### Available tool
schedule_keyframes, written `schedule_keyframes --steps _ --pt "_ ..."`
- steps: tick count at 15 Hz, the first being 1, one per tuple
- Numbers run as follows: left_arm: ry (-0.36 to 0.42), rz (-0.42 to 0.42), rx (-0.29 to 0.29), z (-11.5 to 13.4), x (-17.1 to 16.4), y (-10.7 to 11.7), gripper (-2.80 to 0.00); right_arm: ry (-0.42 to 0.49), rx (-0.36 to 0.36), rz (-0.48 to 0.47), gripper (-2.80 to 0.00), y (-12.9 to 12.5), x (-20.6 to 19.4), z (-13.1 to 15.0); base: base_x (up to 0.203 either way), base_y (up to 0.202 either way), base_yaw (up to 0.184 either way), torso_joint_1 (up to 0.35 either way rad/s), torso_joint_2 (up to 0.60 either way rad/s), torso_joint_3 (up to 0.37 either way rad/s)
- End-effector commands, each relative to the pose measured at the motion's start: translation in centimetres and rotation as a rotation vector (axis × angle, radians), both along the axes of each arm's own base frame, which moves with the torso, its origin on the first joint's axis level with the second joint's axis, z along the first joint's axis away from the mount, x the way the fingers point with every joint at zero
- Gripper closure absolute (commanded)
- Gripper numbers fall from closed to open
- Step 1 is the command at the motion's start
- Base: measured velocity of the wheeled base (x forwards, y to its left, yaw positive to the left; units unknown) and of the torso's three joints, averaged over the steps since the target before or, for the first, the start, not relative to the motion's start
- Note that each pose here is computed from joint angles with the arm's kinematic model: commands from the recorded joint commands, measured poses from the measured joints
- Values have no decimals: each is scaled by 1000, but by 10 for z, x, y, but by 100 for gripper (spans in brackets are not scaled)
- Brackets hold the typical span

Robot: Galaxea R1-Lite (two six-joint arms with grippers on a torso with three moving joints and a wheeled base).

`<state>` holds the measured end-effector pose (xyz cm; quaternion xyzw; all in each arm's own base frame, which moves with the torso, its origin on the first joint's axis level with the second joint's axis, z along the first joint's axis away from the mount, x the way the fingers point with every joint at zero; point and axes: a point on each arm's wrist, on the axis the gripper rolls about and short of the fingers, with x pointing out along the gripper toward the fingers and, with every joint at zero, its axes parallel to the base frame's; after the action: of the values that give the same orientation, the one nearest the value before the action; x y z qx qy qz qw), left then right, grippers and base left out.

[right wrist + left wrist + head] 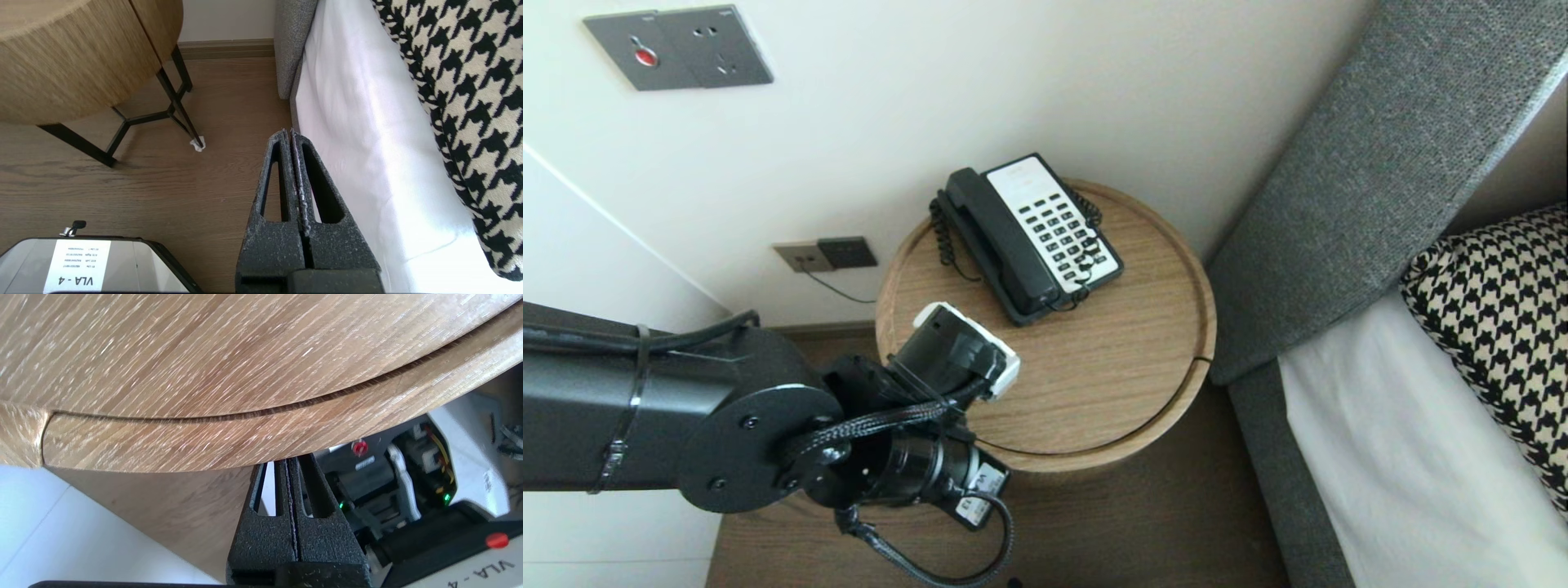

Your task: Close the nightstand drawer, then open the nightstand drawer

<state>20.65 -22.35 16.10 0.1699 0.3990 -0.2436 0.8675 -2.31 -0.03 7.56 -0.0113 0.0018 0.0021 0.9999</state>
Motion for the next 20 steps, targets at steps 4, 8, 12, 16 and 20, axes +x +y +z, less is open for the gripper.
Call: schedule_keyframes --steps 4,8,12,16,20 --pt "-12 -23 -11 7 -12 2 0 -7 0 0 0 0 -1 0 0 0 0 0 0 0" --pt "-45 -39 -39 22 -31 20 0 -7 0 0 0 0 -1 0 0 0 0 0 0 0" --pt "-116 66 -56 34 -54 56 0 -7 0 0 0 0 -1 0 0 0 0 0 0 0" --pt "-182 308 -126 55 -56 113 0 -7 0 0 0 0 -1 0 0 0 0 0 0 0" --pt "-239 542 -136 60 -78 177 0 -7 0 0 0 0 -1 0 0 0 0 0 0 0"
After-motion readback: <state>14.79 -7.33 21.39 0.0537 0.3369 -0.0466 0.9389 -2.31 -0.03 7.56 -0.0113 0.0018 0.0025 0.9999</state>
